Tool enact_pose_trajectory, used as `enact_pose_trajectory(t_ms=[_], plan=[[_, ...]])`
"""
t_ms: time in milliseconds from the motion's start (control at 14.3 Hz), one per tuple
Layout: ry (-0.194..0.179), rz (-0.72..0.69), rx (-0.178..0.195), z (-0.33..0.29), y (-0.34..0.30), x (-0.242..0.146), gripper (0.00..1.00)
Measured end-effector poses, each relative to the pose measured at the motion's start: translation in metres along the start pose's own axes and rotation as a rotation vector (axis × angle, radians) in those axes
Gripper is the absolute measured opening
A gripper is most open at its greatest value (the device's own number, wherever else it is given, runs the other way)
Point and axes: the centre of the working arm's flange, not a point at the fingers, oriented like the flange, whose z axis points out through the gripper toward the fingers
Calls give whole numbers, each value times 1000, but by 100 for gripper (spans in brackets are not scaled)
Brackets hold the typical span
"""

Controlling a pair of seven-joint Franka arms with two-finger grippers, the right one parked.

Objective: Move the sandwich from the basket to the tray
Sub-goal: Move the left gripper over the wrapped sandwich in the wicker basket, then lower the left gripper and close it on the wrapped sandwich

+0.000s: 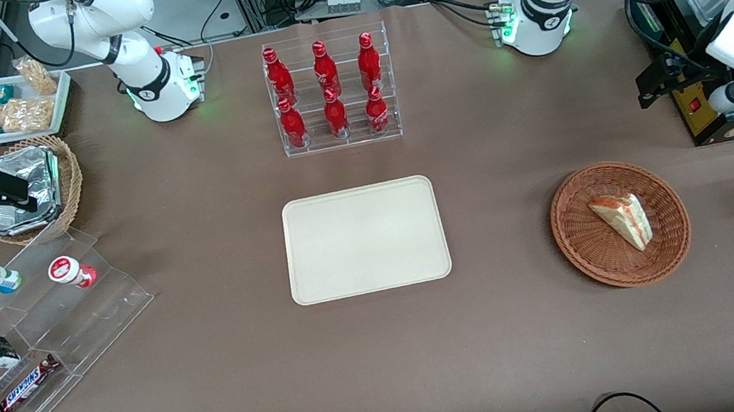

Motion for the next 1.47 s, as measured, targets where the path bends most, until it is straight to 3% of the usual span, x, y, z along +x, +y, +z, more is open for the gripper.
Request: enact_pose_trajectory(t_ms=[140, 420, 560, 770, 1050, 1260, 1470], plan=[[-33, -4, 2, 7, -1, 1, 100], [-160, -40, 44, 67, -6, 23, 100], [-184, -50, 53, 119, -8, 46, 100], [-160, -79, 51, 195, -24, 62, 100], [-86, -152, 46, 261, -49, 56, 100], [-13, -323, 39, 296, -51, 50, 100], [0, -525, 38, 316, -50, 48, 100]])
